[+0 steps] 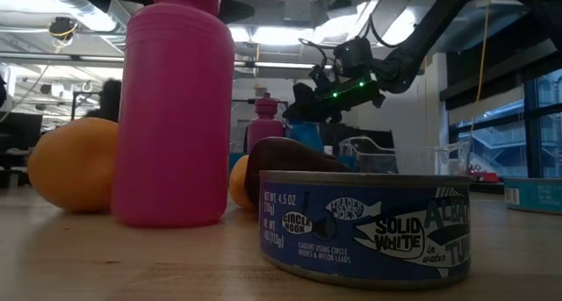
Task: Pick & Place Food Item
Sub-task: Put the blue water bottle into the blue bin
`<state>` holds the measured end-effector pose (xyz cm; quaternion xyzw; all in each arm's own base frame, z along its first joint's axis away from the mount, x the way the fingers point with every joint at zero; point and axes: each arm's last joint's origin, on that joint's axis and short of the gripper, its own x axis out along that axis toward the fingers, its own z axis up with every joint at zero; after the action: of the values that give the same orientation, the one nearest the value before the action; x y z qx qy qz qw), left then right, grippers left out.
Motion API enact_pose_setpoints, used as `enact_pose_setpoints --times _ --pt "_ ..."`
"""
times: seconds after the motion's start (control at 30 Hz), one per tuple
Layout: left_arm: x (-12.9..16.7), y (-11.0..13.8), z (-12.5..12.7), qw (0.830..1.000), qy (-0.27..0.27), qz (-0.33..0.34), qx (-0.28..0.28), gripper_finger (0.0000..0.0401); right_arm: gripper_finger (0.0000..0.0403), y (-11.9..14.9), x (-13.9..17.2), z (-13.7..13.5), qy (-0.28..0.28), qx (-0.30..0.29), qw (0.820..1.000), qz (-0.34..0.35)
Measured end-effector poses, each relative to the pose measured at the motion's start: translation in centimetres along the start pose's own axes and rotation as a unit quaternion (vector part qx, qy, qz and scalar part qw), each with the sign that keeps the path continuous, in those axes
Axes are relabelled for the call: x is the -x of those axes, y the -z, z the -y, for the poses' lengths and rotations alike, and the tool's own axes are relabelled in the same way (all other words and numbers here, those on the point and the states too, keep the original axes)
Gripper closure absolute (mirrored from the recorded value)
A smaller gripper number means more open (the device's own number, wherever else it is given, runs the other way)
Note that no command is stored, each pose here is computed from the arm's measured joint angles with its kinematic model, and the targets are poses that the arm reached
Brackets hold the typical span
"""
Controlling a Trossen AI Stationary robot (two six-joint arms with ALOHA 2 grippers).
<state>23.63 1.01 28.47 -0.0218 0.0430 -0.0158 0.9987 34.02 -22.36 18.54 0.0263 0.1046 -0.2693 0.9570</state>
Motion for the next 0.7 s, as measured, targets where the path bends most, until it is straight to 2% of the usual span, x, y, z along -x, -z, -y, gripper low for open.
enact_pose_setpoints --times 0.17,0.47,0.7 --pt "0.0 0.0 0.0 1.0 0.0 0.0 0.0 0.0162 0.0184 -0.02 -0.07 0.1 0.001 -0.001 1.0 0.008" --pt "0.0 0.0 0.0 1.0 0.0 0.0 -0.003 0.0162 0.0173 -0.1 -0.08 0.09 0.001 -0.002 1.0 0.014" --pt "0.0 0.0 0.0 1.0 0.0 0.0 -0.004 0.0162 0.0181 -0.72 -0.04 0.09 0.002 -0.001 0.999 0.048"
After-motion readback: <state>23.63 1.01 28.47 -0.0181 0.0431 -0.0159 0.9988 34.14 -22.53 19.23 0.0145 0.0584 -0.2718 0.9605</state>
